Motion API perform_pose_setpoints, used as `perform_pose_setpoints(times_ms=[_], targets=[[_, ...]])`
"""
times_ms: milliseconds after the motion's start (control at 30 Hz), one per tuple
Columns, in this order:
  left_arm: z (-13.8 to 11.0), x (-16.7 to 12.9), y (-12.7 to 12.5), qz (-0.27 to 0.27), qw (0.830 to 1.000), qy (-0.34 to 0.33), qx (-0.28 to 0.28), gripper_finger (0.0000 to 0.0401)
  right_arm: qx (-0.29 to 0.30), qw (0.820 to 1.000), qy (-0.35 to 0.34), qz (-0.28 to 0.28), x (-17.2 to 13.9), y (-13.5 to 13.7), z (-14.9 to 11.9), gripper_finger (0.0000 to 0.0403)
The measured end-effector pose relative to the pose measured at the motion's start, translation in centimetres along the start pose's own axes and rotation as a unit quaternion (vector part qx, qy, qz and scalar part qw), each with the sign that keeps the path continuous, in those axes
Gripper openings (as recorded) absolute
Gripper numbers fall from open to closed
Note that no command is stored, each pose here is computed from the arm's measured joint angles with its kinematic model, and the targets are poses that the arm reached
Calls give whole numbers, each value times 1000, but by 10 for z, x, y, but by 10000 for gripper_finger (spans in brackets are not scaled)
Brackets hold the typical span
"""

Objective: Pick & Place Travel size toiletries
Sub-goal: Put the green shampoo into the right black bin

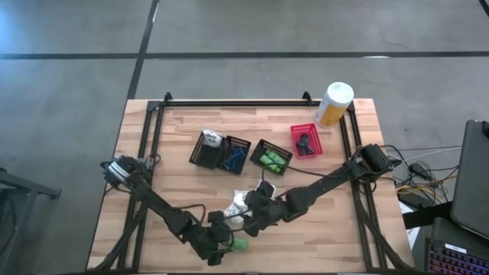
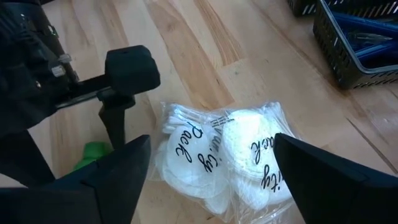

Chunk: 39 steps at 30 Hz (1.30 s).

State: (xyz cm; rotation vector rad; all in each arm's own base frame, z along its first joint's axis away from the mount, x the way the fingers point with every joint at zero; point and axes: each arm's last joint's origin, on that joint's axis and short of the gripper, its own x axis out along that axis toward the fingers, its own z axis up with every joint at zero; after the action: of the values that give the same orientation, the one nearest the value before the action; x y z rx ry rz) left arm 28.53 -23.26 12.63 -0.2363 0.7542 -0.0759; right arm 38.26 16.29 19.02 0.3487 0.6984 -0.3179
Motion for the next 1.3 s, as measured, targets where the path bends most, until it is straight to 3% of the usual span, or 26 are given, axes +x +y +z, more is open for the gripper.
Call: perform_pose_setpoints(times_ms=[233,600,1067,1300], targets=[[0,0,1,1,1000,1,19,322,0,1000,0,0,0,0,0,343],[-1,1,1,2,998,1,57,240,0,1000,0,0,0,0,0,310],[1,1,-3,-16,995,-9,94,231,-2,1000,0,0,0,0,0,279],[1,1,-3,-15,995,-10,93,185,-2,1000,0,1,0,0,0,270]])
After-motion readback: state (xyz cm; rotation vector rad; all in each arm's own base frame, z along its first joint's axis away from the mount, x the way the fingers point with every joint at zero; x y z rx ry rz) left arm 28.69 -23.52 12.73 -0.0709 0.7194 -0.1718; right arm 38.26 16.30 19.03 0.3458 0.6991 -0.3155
